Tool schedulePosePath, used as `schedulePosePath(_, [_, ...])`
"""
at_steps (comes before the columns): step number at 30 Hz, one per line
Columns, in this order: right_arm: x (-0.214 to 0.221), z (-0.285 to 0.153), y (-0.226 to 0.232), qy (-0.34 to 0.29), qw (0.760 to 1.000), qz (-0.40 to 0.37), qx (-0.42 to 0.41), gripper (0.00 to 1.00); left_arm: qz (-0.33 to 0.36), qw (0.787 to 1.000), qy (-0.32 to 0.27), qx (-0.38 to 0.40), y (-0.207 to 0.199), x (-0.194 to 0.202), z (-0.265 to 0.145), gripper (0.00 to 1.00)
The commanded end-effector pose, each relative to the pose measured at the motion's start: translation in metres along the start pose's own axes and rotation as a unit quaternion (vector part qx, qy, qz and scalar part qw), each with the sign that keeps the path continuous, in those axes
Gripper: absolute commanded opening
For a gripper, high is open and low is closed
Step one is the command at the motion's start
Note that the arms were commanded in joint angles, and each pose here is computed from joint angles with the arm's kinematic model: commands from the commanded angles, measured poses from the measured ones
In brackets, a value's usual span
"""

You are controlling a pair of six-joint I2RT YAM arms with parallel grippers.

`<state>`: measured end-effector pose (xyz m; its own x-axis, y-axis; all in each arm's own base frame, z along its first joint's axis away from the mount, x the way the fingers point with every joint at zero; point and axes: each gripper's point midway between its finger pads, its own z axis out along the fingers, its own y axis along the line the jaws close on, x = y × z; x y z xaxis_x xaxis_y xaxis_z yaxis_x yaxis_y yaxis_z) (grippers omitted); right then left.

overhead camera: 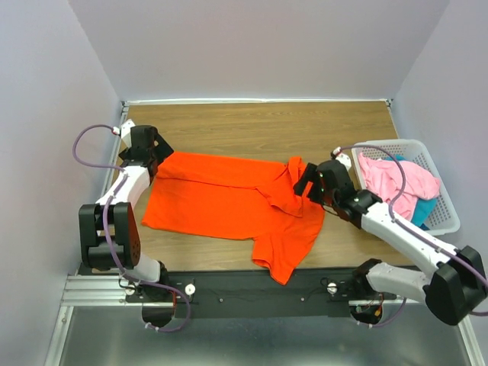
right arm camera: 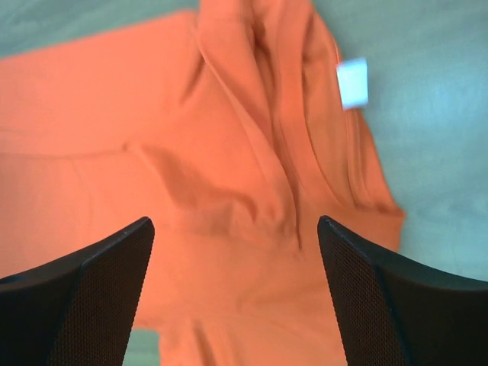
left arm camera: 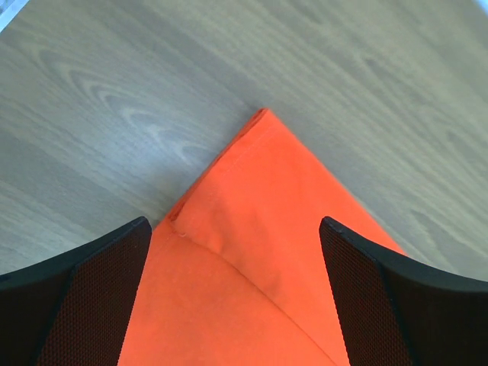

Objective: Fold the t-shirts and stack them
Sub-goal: Fold the tshirt

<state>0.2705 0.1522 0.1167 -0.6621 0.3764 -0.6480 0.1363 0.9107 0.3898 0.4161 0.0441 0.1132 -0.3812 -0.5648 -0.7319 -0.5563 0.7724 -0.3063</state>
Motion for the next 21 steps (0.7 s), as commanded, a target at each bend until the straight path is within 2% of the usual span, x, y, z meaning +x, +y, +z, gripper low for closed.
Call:
schedulePosePath(1, [-0.036, 0.022, 0.010, -0.040, 0.998, -0.029, 0.049, 0.97, -0.001, 0.997, -0.010, 0.073, -0.034, -0.023, -0.010, 0.98])
schedulePosePath(4, [-0.051, 0.045, 0.013, -0.047, 0.993, -0.059, 0.086, 0.97, 0.013, 0.994, 0.001, 0.111, -0.058, -0.018, -0.005, 0.98])
schedulePosePath(7, [-0.060, 0.080, 0.016, -0.027, 0.991, -0.072, 0.108, 0.97, 0.028, 0.992, 0.027, 0.119, -0.068, -0.006, 0.016, 0.98])
schedulePosePath(9, [-0.061, 0.108, 0.017, 0.004, 0.992, -0.067, 0.106, 0.93, 0.035, 0.991, 0.052, 0.121, -0.070, 0.010, 0.033, 0.98])
schedulePosePath(11, [-0.076, 0.123, 0.020, 0.001, 0.991, -0.076, 0.107, 0.89, 0.040, 0.990, 0.065, 0.118, -0.069, 0.020, 0.047, 0.98])
schedulePosePath(12, [-0.069, 0.135, 0.016, 0.015, 0.989, -0.089, 0.115, 0.88, 0.043, 0.990, 0.069, 0.115, -0.068, 0.024, 0.051, 0.98])
schedulePosePath(15, [-0.079, 0.149, 0.019, 0.013, 0.987, -0.109, 0.117, 0.78, 0.049, 0.990, 0.084, 0.105, -0.064, 0.036, 0.065, 0.98])
schedulePosePath(17, [-0.074, 0.160, 0.010, 0.025, 0.985, -0.110, 0.129, 0.61, 0.050, 0.989, 0.095, 0.098, -0.060, 0.046, 0.072, 0.98])
schedulePosePath(20, [-0.072, 0.168, -0.001, 0.039, 0.985, -0.098, 0.136, 0.54, 0.050, 0.989, 0.104, 0.089, -0.054, 0.053, 0.078, 0.98])
schedulePosePath(21, [-0.071, 0.168, -0.003, 0.040, 0.985, -0.096, 0.137, 0.46, 0.049, 0.990, 0.105, 0.084, -0.050, 0.054, 0.079, 0.98])
